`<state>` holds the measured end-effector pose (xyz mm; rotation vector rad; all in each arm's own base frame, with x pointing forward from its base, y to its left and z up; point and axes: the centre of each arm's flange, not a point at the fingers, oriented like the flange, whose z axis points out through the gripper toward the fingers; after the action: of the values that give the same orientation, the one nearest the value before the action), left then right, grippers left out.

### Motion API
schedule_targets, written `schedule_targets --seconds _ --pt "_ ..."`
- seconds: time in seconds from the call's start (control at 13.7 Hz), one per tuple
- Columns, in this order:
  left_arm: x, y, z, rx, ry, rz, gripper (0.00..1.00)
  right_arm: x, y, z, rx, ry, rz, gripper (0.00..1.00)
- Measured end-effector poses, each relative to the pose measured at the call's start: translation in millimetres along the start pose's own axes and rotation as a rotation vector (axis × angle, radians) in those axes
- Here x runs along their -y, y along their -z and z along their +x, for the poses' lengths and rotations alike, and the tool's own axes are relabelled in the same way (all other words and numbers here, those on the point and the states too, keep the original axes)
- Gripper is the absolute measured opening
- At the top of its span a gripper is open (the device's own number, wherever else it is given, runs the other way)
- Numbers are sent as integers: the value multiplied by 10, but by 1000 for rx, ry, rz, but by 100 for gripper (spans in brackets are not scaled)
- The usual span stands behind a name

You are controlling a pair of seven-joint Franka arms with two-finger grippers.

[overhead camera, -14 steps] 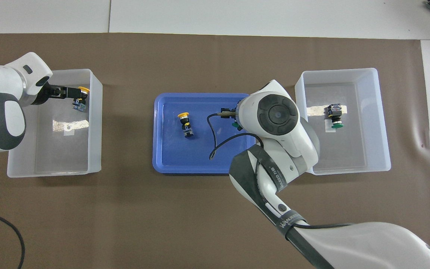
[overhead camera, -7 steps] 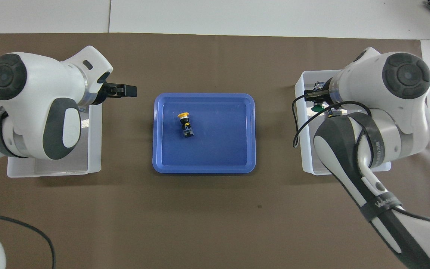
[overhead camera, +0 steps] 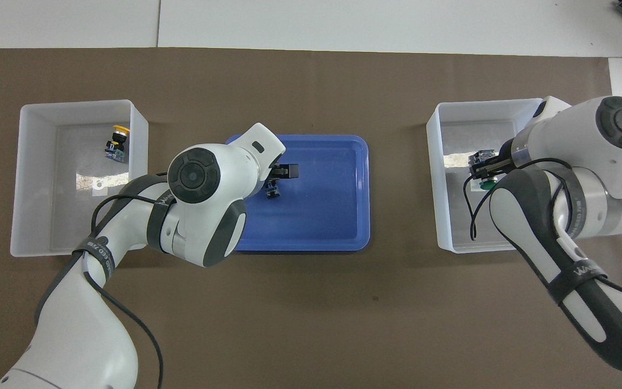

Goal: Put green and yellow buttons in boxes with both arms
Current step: 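Grasp the last yellow button with the left gripper from the blue tray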

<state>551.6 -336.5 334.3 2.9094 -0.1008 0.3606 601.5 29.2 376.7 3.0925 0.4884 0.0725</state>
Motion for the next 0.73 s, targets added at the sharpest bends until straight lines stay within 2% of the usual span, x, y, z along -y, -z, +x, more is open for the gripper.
schedule_targets --seconds 0.29,0.37,0.44,0.51,0.58,0.73 --pt "89 -207 -165 8 2 11 96 128 -359 -155 -9 40 3 44" --pt "80 -235 -206 15 -2 13 82 129 -405 -182 -10 41 3 44" --pt "62 -263 -252 22 -7 15 78 124 -419 -194 -8 40 3 44" --pt "39 -290 -301 25 -10 15 78 116 -416 -196 -8 39 3 50" --pt "14 -317 -353 26 -8 14 67 105 -401 -196 -11 37 2 59" --pt "4 -299 -359 20 1 12 40 86 -296 -153 -32 32 -5 83"
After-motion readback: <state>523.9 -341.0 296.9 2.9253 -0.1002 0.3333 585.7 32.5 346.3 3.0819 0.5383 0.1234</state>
